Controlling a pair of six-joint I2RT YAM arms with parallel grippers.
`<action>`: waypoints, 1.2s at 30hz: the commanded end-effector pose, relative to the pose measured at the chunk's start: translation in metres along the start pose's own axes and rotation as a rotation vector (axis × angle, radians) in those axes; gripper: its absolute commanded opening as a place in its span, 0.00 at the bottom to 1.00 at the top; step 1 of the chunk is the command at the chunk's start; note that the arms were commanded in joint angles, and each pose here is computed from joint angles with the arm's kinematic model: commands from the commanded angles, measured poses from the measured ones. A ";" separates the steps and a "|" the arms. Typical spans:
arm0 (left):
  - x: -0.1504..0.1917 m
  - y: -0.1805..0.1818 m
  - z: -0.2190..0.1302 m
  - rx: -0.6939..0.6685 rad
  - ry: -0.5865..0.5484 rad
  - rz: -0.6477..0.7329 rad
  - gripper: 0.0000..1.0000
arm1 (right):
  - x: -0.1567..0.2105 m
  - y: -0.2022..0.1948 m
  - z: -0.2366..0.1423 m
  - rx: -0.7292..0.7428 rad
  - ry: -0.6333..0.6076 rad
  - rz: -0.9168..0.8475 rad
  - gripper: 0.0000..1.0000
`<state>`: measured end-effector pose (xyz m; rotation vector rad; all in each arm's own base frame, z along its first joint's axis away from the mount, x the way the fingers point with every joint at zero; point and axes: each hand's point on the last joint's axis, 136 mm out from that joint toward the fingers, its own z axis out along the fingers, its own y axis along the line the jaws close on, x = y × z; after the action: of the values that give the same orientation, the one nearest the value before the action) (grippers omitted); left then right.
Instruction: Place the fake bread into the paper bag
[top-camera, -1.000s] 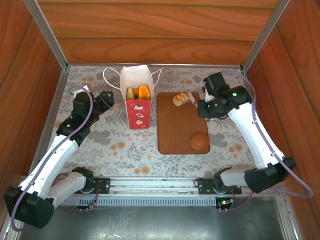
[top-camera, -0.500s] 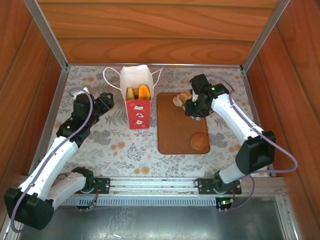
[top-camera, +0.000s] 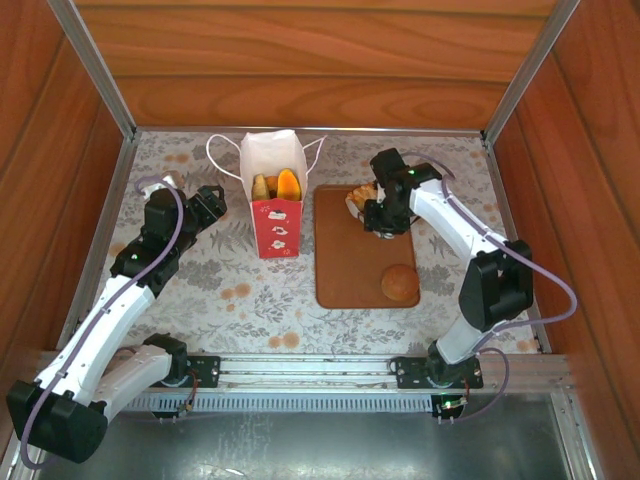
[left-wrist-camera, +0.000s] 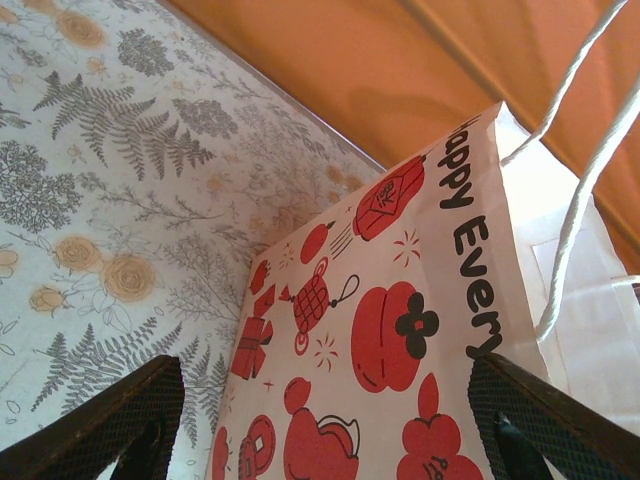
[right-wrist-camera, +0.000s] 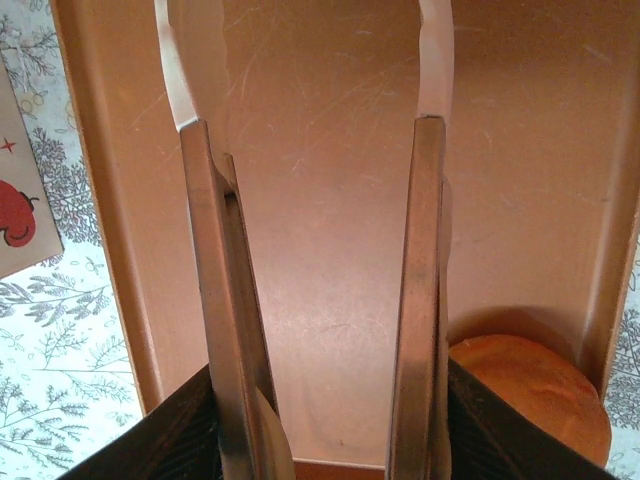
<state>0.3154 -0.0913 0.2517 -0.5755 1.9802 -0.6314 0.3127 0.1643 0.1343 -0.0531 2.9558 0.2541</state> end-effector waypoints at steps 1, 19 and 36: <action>0.000 0.005 -0.003 -0.020 -0.010 0.015 0.79 | -0.011 0.009 0.003 -0.030 -0.011 0.014 0.52; 0.001 0.011 -0.003 -0.038 -0.007 0.022 0.81 | -0.033 0.012 0.019 0.011 -0.072 0.089 0.52; -0.004 0.010 -0.010 -0.038 -0.023 0.033 0.82 | -0.008 -0.001 0.031 0.049 -0.029 0.072 0.25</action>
<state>0.3105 -0.0863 0.2519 -0.5726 1.9829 -0.6030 0.3280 0.1753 0.0931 0.0645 2.9838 0.2093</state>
